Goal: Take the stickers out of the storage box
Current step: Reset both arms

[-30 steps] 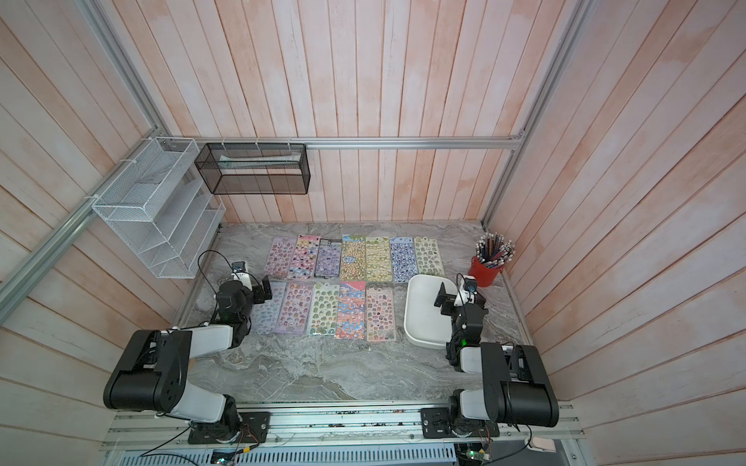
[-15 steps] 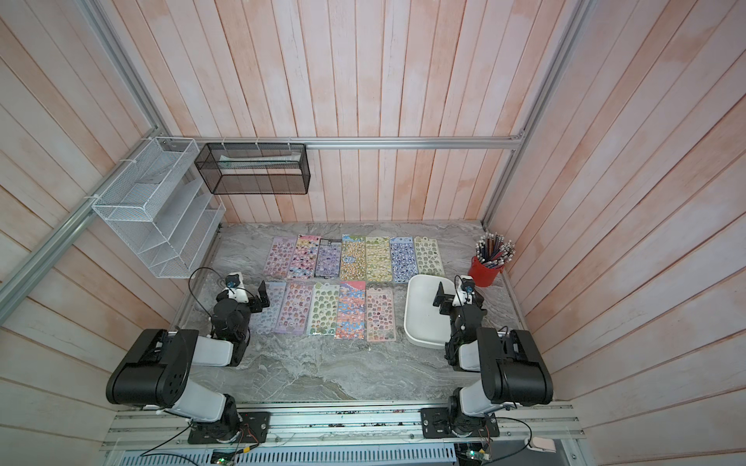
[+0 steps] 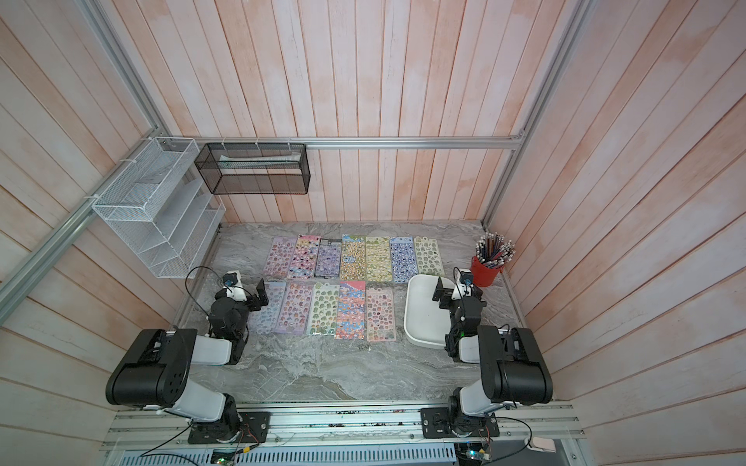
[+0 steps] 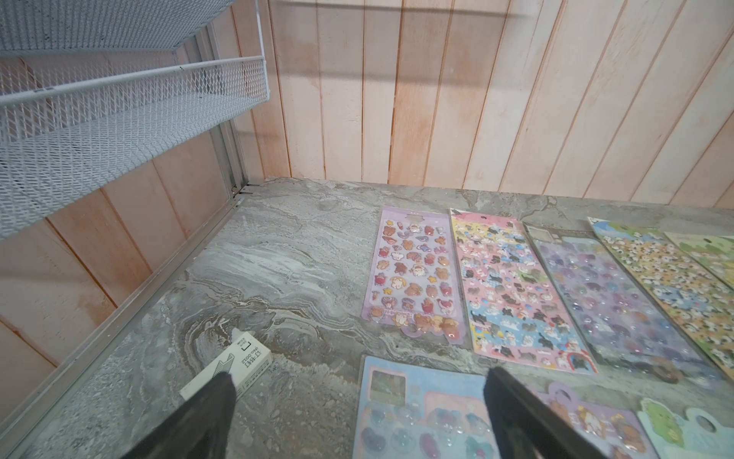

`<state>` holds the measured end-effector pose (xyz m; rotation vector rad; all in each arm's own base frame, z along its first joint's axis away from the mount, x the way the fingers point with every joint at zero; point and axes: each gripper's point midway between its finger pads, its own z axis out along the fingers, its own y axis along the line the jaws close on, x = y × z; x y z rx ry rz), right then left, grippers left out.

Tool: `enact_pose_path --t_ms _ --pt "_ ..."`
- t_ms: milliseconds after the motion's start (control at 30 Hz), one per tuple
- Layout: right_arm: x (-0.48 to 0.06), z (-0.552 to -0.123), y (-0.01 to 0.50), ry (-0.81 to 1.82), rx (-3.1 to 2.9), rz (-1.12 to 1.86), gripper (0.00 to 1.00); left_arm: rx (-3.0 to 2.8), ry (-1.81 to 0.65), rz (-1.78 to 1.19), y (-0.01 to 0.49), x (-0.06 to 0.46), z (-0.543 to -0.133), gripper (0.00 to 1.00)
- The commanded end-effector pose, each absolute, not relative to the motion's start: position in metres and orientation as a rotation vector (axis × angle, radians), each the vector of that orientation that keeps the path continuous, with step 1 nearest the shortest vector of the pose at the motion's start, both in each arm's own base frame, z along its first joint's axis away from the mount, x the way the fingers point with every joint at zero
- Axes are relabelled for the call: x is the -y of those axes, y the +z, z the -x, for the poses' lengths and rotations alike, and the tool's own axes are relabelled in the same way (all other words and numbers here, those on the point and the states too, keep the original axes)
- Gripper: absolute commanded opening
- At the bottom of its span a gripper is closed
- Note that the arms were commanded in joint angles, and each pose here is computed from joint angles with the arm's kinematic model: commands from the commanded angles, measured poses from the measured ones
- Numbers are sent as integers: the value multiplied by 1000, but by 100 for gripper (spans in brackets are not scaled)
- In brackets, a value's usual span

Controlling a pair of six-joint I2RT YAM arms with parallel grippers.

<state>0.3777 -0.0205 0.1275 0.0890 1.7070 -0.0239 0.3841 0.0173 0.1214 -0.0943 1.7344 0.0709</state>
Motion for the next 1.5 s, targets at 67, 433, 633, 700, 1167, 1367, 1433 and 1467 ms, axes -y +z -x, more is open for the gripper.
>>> enact_pose_path --t_ms 67,433,633,700,1167,1367,1433,1467 --pt "20 -379 124 -29 -1722 -74 98 -1714 51 91 127 -16 -388 100" --pt "18 -331 146 -31 -1542 -69 98 -1528 75 184 149 -29 -341 100" --pt "22 -373 124 -38 -1715 -90 98 -1656 89 188 136 -30 -377 100" --pt "18 -369 127 -27 -1689 -70 98 -1692 102 162 129 -26 -382 100" --pt "12 -379 124 6 -1719 -28 98 -1698 108 175 129 -28 -384 100" --pt "13 -371 128 -2 -1690 -37 98 -1635 122 219 135 -36 -367 100" --pt "14 -364 131 -9 -1663 -45 98 -1570 70 239 143 -37 -351 100" --pt "14 -362 132 -9 -1657 -45 98 -1561 69 237 144 -38 -350 100"
